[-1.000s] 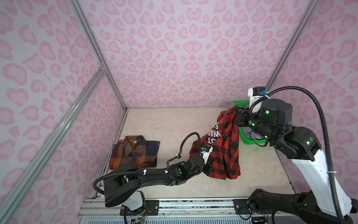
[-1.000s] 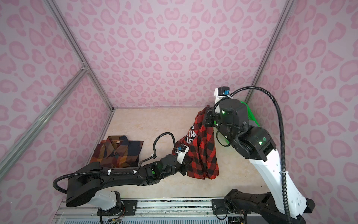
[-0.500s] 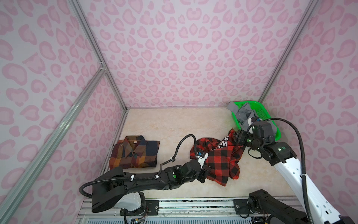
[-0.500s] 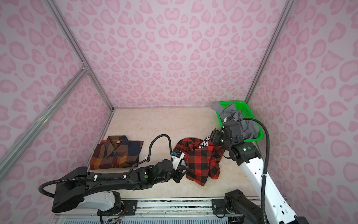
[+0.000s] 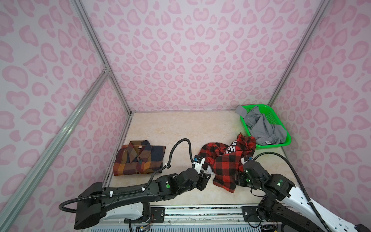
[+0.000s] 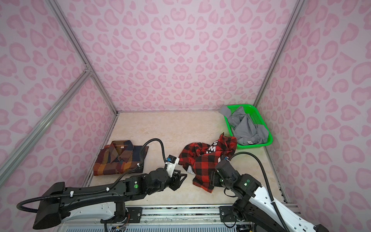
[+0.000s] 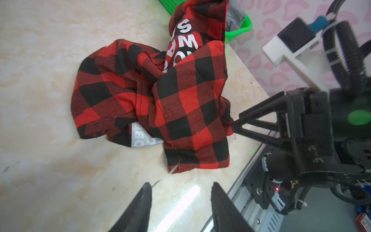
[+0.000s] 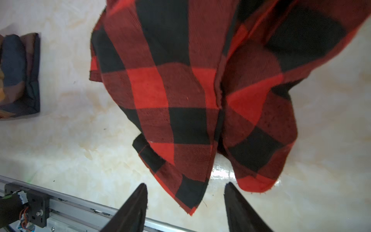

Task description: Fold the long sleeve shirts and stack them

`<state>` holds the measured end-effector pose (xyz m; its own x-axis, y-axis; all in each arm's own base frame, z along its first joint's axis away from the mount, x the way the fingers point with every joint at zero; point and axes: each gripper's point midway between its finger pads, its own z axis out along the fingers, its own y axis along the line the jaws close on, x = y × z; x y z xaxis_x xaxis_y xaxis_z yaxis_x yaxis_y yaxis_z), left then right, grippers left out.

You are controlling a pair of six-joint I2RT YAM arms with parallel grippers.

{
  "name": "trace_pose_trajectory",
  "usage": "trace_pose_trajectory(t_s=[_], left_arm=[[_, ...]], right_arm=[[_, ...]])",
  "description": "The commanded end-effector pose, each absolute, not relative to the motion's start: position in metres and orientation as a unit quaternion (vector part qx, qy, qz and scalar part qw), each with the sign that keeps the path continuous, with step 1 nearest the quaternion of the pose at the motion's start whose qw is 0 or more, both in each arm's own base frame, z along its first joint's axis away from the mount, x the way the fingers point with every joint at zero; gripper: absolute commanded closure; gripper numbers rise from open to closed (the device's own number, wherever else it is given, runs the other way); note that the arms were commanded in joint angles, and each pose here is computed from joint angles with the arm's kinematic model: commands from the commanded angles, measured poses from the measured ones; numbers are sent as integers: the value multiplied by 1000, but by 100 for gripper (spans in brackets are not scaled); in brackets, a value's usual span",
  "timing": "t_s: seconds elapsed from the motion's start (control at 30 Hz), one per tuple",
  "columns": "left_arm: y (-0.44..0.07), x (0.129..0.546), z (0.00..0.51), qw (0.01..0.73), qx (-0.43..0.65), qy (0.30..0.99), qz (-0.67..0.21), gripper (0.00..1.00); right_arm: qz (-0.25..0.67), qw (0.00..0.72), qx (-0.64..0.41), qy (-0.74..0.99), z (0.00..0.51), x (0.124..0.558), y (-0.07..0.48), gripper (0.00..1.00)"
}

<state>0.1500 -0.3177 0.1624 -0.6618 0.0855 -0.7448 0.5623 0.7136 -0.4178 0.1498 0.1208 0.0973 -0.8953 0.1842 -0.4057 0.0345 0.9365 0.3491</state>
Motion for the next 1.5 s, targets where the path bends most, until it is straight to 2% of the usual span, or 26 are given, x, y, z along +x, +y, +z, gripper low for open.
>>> trace_pose_trajectory(t_s=[0.0, 0.27, 0.3, 0.43, 0.5, 0.73, 1.0, 1.2, 1.47], left_arm=[[-303, 154, 159, 372, 175, 858, -308, 48], [-294, 152, 160, 373, 166, 859, -309, 48], [-293, 152, 158, 372, 164, 860, -309, 48], [-292, 150, 157, 368, 162, 861, -312, 48], [-292, 149, 160, 369, 164, 858, -317, 48], [-281, 143, 186, 395, 195, 837, -326, 48], [-268, 133, 216, 412, 222, 816, -339, 47], [-274, 135, 223, 420, 233, 812, -332, 44], [-327, 131, 229, 421, 281, 782, -363, 41]], right_arm=[[182, 230, 104, 950, 82, 154, 125, 40], [192, 214, 99, 953, 52, 158, 144, 47], [192, 214, 99, 952, 51, 159, 145, 53], [234, 232, 78, 941, 72, 172, 171, 89], [251, 249, 60, 934, 95, 181, 186, 99], [276, 333, -34, 901, 240, 228, 251, 100], [275, 447, -86, 847, 412, 273, 286, 100], [302, 489, -91, 813, 492, 281, 295, 100], [325, 545, -65, 770, 555, 287, 287, 100]])
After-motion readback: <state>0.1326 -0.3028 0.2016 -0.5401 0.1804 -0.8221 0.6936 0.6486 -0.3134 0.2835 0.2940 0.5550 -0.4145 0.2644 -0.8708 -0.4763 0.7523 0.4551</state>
